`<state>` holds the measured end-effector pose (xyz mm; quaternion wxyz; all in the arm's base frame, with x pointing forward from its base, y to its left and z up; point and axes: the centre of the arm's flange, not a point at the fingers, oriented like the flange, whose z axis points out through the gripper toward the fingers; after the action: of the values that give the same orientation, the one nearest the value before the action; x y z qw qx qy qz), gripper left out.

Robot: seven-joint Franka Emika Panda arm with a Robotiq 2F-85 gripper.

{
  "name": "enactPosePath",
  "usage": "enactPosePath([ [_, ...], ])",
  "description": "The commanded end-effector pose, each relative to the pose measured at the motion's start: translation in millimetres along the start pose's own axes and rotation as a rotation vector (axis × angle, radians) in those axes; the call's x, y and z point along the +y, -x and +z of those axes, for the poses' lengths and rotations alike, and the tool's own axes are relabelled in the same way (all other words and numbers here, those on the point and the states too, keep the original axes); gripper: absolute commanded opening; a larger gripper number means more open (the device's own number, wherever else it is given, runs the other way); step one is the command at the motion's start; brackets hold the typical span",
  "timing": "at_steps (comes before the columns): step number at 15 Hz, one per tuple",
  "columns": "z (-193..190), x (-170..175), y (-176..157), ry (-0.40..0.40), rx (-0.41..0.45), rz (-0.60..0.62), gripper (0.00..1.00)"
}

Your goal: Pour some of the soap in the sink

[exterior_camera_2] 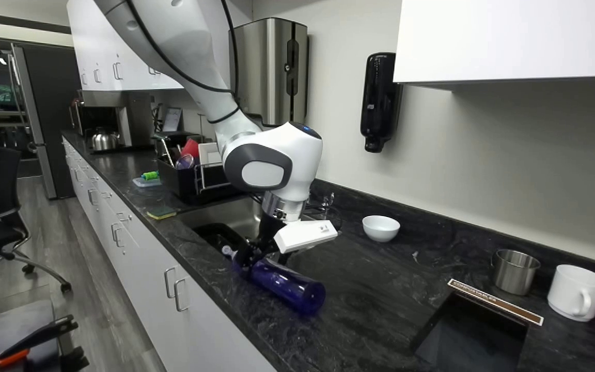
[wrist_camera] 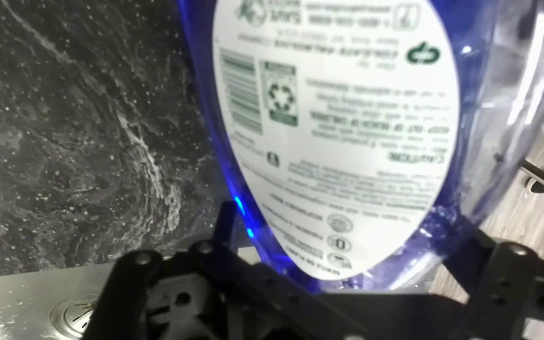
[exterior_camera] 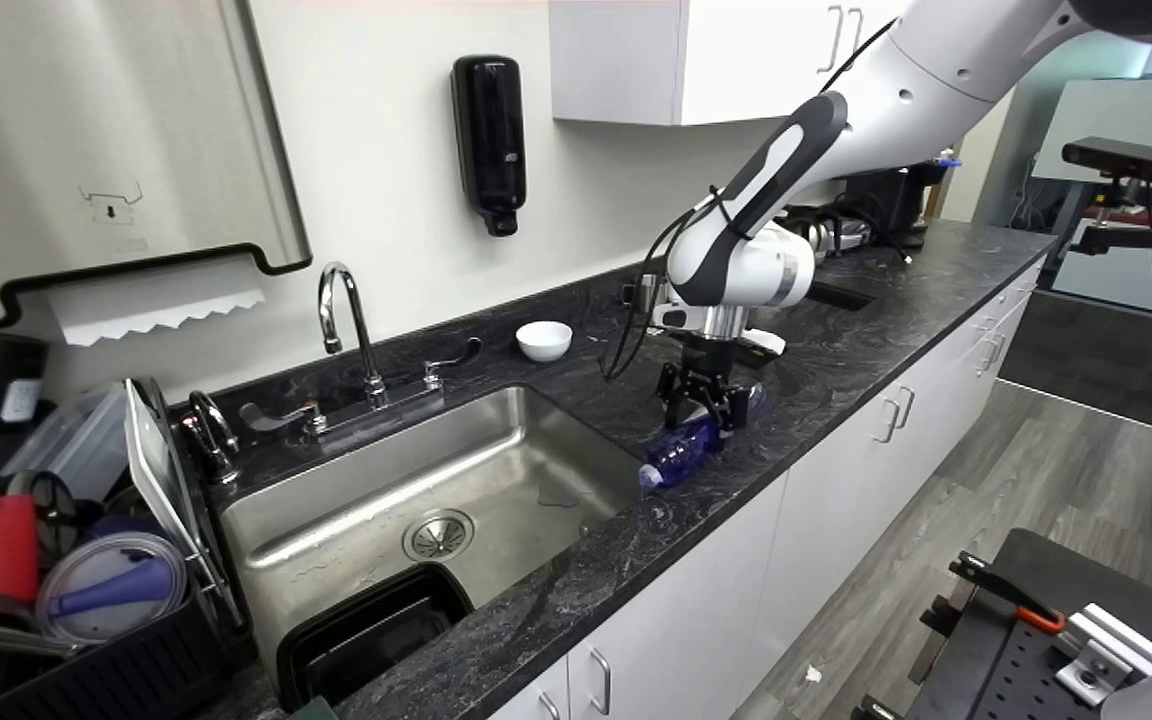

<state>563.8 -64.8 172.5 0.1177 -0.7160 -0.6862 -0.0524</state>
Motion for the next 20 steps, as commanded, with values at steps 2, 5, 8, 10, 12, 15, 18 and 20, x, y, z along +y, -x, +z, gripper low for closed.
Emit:
enactPosePath([
  [2,9.7,1.6,-5.6,-0.008,-0.03,-0.001,1.0],
  [5,13.5,2.3,-8.4,-0.016,-0.032,0.006,0.92],
  [8,20.2,2.9,-10.2,-0.027,-0.027,0.018,0.62],
  [10,19.7,4.1,-10.4,-0.026,-0.026,0.022,0.56],
  [12,18.7,6.0,-10.2,-0.022,-0.026,0.025,0.51],
  [15,15.5,9.5,-11.7,-0.016,-0.012,0.034,0.46],
  [18,10.5,13.2,-15.6,-0.018,0.019,0.043,0.45],
  [20,5.8,16.3,-17.0,-0.019,0.047,0.051,0.42],
])
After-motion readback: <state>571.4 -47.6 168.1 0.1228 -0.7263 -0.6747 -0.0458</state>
